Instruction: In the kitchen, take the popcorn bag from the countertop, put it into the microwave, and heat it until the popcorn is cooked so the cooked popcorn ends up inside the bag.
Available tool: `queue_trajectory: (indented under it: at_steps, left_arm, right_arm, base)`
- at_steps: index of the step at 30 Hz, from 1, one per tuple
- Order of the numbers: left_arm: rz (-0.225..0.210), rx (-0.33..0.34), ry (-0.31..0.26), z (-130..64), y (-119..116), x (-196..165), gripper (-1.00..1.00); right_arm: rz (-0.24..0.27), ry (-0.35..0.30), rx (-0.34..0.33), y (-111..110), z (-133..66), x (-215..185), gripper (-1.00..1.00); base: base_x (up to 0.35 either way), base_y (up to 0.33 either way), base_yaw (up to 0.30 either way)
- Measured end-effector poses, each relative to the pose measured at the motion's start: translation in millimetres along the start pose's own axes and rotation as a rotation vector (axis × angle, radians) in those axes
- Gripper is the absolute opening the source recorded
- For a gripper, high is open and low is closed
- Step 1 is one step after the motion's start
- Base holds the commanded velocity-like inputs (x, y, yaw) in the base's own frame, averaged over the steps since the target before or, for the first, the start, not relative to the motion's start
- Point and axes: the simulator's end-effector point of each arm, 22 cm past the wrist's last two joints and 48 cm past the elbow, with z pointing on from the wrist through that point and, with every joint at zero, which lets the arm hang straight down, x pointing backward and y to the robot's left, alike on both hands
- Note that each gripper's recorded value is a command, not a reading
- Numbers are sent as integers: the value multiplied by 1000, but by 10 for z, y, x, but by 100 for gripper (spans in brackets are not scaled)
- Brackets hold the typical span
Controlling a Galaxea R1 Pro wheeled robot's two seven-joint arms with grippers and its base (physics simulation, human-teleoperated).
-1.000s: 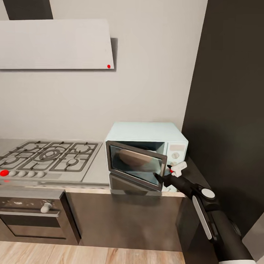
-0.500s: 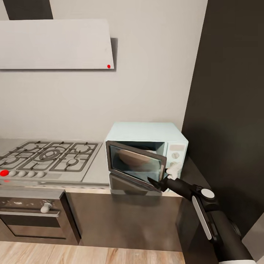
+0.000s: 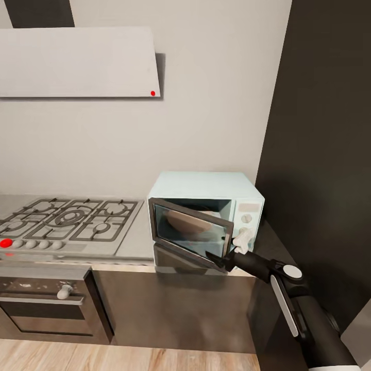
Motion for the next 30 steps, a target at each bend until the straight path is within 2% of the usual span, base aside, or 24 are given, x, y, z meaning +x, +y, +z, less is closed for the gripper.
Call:
queue_trajectory:
  at_steps: [16,30]
  left_arm:
    - [0,0,0,1,0,-2,100]
    - [0,0,0,1,0,-2,100]
  right_arm:
    - [0,1,-1,8,3,5,100]
    - [-4,5,-14,61,30,16,100]
  base:
    - [-93,84,0]
    - [-154,91,0]
